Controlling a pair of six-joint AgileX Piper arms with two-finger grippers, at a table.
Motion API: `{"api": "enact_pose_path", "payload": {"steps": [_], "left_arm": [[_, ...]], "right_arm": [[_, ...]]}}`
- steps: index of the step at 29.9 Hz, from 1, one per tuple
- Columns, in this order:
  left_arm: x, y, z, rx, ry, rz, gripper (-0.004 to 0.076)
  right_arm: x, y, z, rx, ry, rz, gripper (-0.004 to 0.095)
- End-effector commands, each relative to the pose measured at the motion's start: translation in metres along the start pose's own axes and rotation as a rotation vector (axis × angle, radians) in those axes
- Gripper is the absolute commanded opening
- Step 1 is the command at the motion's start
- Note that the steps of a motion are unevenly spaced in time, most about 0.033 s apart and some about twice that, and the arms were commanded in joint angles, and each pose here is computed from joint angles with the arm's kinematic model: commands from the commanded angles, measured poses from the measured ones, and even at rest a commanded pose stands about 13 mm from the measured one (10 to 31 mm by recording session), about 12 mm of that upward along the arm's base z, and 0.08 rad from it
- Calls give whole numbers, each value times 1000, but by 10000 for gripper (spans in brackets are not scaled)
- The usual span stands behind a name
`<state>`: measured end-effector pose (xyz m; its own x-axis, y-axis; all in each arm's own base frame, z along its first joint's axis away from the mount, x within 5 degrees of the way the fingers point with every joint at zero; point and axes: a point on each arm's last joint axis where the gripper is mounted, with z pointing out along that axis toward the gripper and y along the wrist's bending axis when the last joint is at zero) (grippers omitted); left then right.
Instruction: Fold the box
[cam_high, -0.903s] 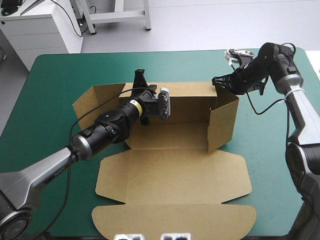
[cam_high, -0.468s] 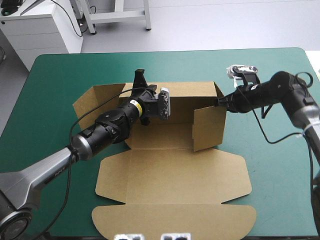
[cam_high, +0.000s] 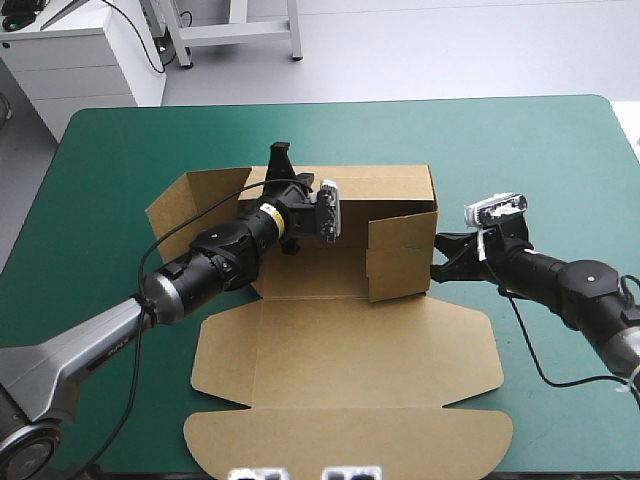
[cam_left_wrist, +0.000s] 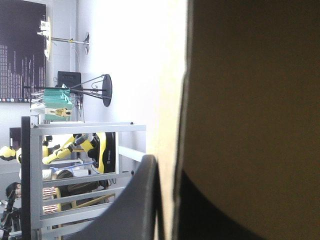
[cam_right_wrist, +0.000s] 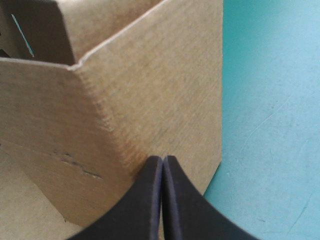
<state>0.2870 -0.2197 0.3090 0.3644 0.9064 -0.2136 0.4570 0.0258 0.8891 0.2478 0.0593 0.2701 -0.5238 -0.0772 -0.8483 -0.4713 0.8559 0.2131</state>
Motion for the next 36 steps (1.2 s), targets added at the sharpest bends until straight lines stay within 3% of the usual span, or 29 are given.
{"api": "enact_pose_path", "payload": {"steps": [1, 5, 9, 12, 22, 29, 36], "left_arm": [[-6, 4, -14, -27, -28, 16, -8], [-7, -5, -13, -7, -29, 49, -8], [-7, -5, -13, -7, -28, 37, -8], [-7, -5, -13, -7, -28, 34, -8], [-7, -4, -13, -11, -23, 63, -8], [-1, -3, -13, -16, 19, 77, -8], [-7, -1, -13, -22, -38, -10, -8]], "right_arm": [[-8, 4, -8, -9, -87, -12, -19], [-6, 6, -8, -29, -65, -62, 70], [-4, 10, -8, -79, -45, -80, 378], [-4, 13, -8, -110, -41, -88, 531], [-3, 22, -11, -207, -37, -131, 545], [-9, 27, -24, -178, -80, -166, 545], [-4, 20, -9, -157, -41, -104, 600]]}}
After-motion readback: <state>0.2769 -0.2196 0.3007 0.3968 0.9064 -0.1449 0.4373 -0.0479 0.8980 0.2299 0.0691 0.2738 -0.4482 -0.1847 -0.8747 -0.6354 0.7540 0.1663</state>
